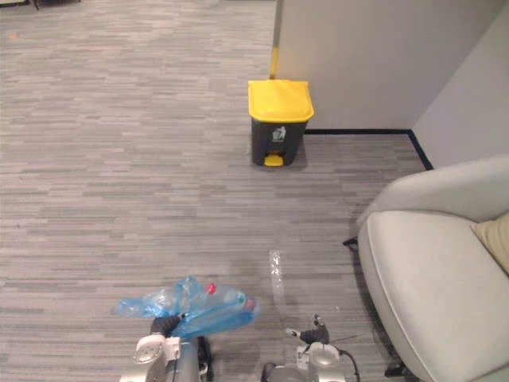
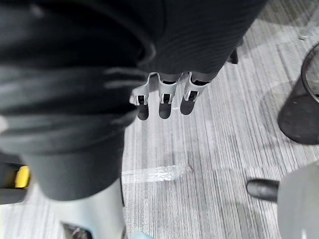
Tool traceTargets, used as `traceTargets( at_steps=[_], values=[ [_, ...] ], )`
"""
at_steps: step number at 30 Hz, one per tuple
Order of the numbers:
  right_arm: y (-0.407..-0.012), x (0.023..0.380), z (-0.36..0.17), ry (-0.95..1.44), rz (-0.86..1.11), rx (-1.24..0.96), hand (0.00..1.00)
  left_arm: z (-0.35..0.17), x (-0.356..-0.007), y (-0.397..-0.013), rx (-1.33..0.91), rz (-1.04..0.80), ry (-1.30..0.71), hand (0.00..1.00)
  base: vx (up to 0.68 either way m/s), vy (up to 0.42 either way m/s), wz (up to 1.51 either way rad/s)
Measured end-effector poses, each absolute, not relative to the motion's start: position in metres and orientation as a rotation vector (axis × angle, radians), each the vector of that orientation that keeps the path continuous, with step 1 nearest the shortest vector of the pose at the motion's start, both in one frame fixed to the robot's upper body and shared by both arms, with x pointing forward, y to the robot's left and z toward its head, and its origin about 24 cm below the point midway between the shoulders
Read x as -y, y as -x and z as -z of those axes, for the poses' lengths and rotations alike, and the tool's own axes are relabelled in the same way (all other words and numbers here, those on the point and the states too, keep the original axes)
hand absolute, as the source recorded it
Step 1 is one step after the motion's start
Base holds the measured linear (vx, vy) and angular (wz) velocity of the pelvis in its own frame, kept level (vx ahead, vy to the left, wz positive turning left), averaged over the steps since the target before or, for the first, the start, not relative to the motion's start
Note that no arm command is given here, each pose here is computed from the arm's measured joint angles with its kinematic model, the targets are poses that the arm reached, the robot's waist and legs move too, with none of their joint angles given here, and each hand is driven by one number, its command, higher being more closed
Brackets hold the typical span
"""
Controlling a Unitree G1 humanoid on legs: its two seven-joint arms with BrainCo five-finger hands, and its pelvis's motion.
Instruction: Gather rubbish on tea table into small bin, then transfer packed bag to large trash can.
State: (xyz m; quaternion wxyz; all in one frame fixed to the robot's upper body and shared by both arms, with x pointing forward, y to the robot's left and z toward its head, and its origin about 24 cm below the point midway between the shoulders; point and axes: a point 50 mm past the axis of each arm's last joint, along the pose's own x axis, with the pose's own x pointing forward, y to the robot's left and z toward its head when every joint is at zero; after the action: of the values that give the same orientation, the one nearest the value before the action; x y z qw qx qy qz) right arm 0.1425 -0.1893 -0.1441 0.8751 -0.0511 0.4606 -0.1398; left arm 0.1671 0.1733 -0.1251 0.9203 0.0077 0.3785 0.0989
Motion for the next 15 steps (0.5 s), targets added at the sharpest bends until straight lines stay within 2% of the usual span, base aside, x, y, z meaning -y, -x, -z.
traceTargets(
  at_steps=[8, 13, 15],
  values=[
    [-0.150, 0.182, 0.142, 0.101, 0.266, -0.942, 0.00, 0.129, -0.178, -0.161, -0.810, -0.173, -0.071, 1.00, 0.37, 0.142, -0.25],
    [-0.162, 0.180, 0.137, 0.128, 0.235, -0.904, 0.00, 0.128, -0.198, -0.161, -0.816, -0.210, -0.112, 1.00, 0.33, -0.086, -0.06],
    [-0.154, 0.185, 0.141, 0.143, 0.236, -0.931, 0.00, 0.128, -0.203, -0.160, -0.822, -0.218, -0.123, 1.00, 0.44, -0.193, 0.15]
  ],
)
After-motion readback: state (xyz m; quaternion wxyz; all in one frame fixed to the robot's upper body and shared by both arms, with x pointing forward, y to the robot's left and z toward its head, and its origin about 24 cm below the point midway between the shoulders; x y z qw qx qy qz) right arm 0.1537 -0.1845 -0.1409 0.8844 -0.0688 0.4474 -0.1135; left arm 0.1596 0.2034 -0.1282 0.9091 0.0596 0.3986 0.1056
